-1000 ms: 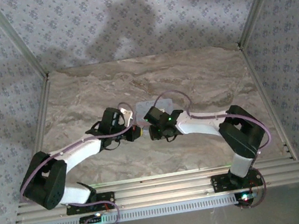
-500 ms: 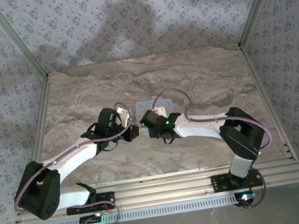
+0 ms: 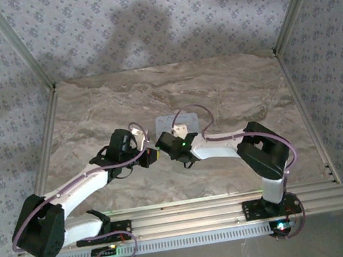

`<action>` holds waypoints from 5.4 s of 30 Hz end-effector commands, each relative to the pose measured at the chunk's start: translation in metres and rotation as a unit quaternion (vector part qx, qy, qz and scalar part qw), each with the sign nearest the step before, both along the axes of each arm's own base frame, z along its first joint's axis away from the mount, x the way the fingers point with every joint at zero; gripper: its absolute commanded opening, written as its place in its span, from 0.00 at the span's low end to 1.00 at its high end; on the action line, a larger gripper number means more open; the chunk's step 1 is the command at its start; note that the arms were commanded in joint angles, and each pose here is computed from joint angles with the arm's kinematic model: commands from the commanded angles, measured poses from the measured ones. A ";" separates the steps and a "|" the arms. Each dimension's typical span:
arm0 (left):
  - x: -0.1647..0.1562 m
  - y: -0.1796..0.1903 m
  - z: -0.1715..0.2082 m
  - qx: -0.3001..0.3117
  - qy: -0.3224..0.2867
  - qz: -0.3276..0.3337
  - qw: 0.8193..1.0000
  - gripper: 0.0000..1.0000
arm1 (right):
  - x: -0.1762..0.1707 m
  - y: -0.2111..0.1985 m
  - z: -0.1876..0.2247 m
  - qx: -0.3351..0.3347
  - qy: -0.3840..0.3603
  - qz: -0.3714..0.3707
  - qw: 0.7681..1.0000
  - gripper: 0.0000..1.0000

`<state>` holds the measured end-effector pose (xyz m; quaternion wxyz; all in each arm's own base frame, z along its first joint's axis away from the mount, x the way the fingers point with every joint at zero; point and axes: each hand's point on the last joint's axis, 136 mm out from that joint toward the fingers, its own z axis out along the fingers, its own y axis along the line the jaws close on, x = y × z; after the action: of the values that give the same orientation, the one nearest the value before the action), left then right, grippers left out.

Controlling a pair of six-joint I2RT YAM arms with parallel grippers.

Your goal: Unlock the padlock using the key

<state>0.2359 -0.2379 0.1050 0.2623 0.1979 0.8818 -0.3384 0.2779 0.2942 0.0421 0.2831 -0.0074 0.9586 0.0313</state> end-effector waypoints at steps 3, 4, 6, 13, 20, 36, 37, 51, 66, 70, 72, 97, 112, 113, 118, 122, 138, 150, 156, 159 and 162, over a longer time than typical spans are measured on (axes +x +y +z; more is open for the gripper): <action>-0.003 0.003 0.001 0.002 -0.004 -0.001 1.000 0.00 | 0.009 0.005 -0.002 -0.002 -0.012 -0.018 1.000 0.45; -0.003 0.004 0.001 0.002 -0.004 -0.001 1.000 0.00 | 0.009 0.005 -0.003 -0.002 -0.011 -0.019 1.000 0.45; -0.005 0.005 0.000 0.004 -0.004 -0.002 1.000 0.00 | 0.011 0.004 -0.006 -0.004 -0.009 -0.020 1.000 0.44; -0.009 0.009 0.001 0.008 -0.010 -0.003 1.000 0.00 | 0.015 0.005 -0.009 0.001 -0.003 -0.023 1.000 0.28; -0.011 0.011 -0.002 0.015 -0.011 -0.007 1.000 0.00 | 0.011 0.009 0.006 0.011 0.005 0.001 1.000 0.12; -0.012 0.006 -0.007 0.005 -0.024 -0.026 0.999 0.00 | -0.018 0.039 0.024 0.109 0.114 0.100 0.982 0.03; -0.012 0.006 -0.008 0.003 -0.024 -0.025 0.999 0.00 | -0.019 0.041 0.029 0.123 0.119 0.106 0.980 0.02; -0.014 -0.003 0.000 -0.028 -0.040 -0.044 0.998 0.00 | -0.013 0.023 0.062 0.217 0.156 0.131 0.955 0.00; 0.030 -0.025 -0.018 -0.015 -0.043 -0.039 0.998 0.00 | -0.030 0.029 0.042 0.215 0.207 0.147 0.943 0.00; 0.033 -0.022 -0.020 -0.014 -0.048 -0.045 0.998 0.00 | -0.034 0.034 0.042 0.226 0.227 0.157 0.934 0.00; 0.033 -0.019 -0.019 -0.018 -0.049 -0.049 0.997 0.00 | -0.034 0.034 0.045 0.233 0.233 0.160 0.930 0.00; -0.011 -0.021 0.027 -0.090 -0.100 -0.080 0.988 0.00 | -0.009 0.019 0.112 0.347 0.216 0.143 0.902 0.00; -0.010 -0.049 0.026 -0.129 -0.076 -0.092 0.984 0.00 | -0.005 0.021 0.127 0.376 0.208 0.136 0.893 0.00; -0.011 -0.049 0.026 -0.129 -0.076 -0.094 0.984 0.00 | -0.006 0.020 0.126 0.375 0.209 0.135 0.893 0.00; -0.011 -0.049 0.020 -0.126 -0.072 -0.094 0.985 0.00 | -0.006 0.017 0.126 0.376 0.208 0.132 0.893 0.00; -0.011 -0.050 0.020 -0.131 -0.070 -0.096 0.984 0.00 | -0.006 0.018 0.127 0.378 0.207 0.134 0.892 0.00; -0.002 -0.049 0.027 -0.134 -0.097 -0.077 0.983 0.00 | -0.013 0.014 0.131 0.395 0.222 0.136 0.881 0.00; 0.003 -0.049 0.035 -0.136 -0.112 -0.067 0.982 0.00 | -0.016 0.010 0.133 0.401 0.231 0.131 0.877 0.00; -0.003 -0.051 0.034 -0.135 -0.118 -0.080 0.980 0.00 | -0.017 0.009 0.132 0.402 0.235 0.128 0.876 0.00; -0.006 -0.053 0.036 -0.138 -0.123 -0.084 0.979 0.00 | -0.017 0.009 0.132 0.402 0.234 0.126 0.876 0.00; -0.006 -0.053 0.039 -0.140 -0.126 -0.083 0.978 0.00 | -0.017 0.009 0.132 0.402 0.234 0.125 0.877 0.00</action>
<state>0.2302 -0.2876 0.1255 0.3393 0.2614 0.7883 -0.4417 0.2628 0.3013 0.1539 0.0118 0.0084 0.9049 0.4254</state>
